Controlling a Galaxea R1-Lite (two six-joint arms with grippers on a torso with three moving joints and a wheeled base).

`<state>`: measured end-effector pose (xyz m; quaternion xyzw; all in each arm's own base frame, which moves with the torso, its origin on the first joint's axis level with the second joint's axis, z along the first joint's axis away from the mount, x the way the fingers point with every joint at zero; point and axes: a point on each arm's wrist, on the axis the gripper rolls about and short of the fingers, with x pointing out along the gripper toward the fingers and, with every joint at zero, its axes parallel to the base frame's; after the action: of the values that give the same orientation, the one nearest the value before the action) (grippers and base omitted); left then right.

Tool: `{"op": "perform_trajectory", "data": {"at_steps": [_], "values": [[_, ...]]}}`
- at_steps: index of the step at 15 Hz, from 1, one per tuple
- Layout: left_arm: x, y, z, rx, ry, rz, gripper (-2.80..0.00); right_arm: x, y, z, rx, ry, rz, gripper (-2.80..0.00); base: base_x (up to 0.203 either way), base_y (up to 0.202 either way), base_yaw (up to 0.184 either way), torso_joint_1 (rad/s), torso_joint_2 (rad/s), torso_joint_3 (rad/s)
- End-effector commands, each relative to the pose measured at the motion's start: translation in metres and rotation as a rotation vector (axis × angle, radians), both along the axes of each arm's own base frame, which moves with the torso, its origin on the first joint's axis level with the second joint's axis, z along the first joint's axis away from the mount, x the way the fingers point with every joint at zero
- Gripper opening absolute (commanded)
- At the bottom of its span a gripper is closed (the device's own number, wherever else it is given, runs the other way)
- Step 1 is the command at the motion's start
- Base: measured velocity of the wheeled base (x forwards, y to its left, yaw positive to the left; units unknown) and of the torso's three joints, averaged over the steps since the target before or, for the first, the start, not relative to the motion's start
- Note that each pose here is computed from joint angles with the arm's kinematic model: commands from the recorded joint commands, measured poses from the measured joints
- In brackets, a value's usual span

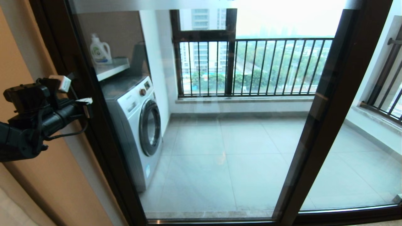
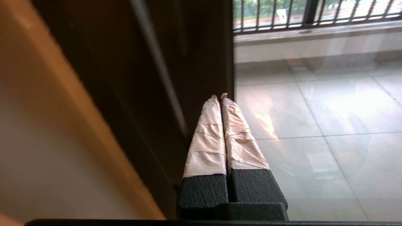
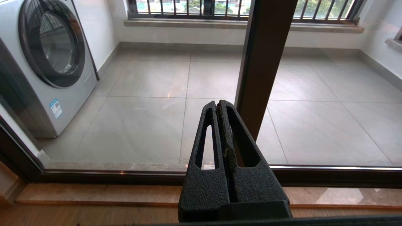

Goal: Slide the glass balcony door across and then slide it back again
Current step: Open the slid door

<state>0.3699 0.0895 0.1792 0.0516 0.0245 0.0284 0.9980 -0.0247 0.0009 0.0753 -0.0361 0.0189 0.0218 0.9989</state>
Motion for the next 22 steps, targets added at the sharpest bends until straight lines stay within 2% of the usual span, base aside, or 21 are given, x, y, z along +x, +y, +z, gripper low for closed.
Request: {"op": "perform_trajectory", "data": {"at_steps": [1,13,16,22], "values": [[-0.003,-0.001,0.005,0.004,-0.017,-0.001,-2.80,0.000,0.000,0.000,-0.001,0.002,0.001,-2.80,0.000,0.000,0.000,0.000,0.00,0.000],[-0.008,0.006,0.010,0.008,-0.029,-0.003,-2.80,0.000,0.000,0.000,-0.001,0.001,0.001,-2.80,0.000,0.000,0.000,0.000,0.00,0.000],[-0.007,0.013,0.007,0.044,-0.018,0.014,-2.80,0.000,0.000,0.000,-0.001,0.001,0.001,-2.80,0.000,0.000,0.000,0.000,0.00,0.000],[-0.008,0.012,0.012,0.047,-0.033,-0.003,-2.80,0.000,0.000,0.000,-0.002,0.002,0.001,-2.80,0.000,0.000,0.000,0.000,0.00,0.000]]}}
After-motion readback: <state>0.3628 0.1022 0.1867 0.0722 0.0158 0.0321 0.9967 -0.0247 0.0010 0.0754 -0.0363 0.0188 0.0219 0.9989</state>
